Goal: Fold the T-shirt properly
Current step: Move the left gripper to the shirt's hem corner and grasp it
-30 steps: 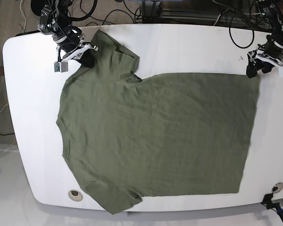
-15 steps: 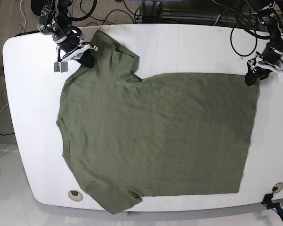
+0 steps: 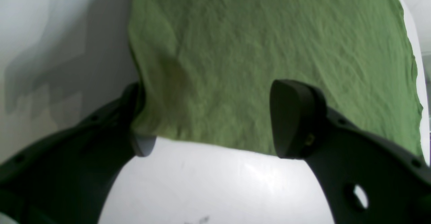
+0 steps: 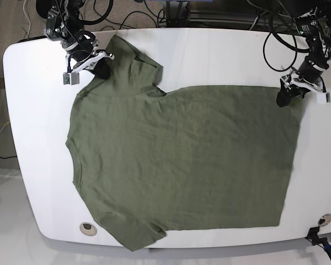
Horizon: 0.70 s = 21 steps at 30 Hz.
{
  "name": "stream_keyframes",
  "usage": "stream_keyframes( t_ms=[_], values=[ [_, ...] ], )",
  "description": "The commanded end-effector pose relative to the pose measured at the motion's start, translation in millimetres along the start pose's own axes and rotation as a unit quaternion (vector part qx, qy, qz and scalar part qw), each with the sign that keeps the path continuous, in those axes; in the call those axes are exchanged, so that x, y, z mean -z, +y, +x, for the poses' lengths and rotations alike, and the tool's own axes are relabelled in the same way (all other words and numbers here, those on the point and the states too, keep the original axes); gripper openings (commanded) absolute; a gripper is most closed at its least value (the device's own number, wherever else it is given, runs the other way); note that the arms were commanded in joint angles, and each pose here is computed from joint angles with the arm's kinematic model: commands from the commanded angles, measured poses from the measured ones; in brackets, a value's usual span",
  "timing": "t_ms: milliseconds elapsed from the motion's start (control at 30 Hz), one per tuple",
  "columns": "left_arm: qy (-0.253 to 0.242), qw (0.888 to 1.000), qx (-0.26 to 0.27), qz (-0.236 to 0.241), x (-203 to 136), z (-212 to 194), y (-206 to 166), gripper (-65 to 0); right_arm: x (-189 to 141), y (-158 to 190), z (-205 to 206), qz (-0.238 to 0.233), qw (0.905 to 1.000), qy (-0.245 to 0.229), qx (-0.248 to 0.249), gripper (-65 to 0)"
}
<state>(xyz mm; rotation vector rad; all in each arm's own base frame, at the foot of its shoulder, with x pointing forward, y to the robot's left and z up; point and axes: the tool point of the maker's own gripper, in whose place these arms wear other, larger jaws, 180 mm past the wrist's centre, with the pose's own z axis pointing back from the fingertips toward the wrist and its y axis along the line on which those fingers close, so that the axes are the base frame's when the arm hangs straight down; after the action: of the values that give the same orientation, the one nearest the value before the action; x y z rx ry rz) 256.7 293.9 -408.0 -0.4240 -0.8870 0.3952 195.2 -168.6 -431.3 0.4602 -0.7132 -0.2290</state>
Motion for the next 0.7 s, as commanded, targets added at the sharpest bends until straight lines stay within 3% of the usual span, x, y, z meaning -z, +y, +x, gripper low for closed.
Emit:
stream_keyframes(
  t_ms=[0,233,300,400,433,667],
  values=[
    [0.020,1.000,0.004,0.011,-1.5,-5.7,4.4,-18.1,-2.9,-5.0,-4.8,-0.010,0.9998,0.016,-0.006,-63.7],
    [0.019,1.000,0.005,0.010,-1.3,-4.7,3.9,-19.2,-2.9,-5.0,-4.8,-0.010,0.9998,0.016,-0.006,-63.7],
    [0.019,1.000,0.005,0.010,-1.3,-4.4,3.9,-29.4,-2.9,-5.0,-4.8,-0.010,0.9998,0.016,-0.006,-63.7],
    [0.017,1.000,0.005,0.010,-1.3,-3.9,3.9,-60.0,-2.9,-5.0,-4.8,-0.010,0.9998,0.016,-0.006,-63.7],
    [0.016,1.000,0.005,0.011,-1.5,-3.3,4.2,-65.0,-2.9,-5.0,-4.8,-0.010,0.9998,0.016,-0.006,-63.7],
    [0.012,1.000,0.007,0.011,-2.3,-0.1,4.0,-65.0,-3.2,-5.5,0.3,-0.011,0.9999,-0.002,-0.005,-64.0]
  ],
)
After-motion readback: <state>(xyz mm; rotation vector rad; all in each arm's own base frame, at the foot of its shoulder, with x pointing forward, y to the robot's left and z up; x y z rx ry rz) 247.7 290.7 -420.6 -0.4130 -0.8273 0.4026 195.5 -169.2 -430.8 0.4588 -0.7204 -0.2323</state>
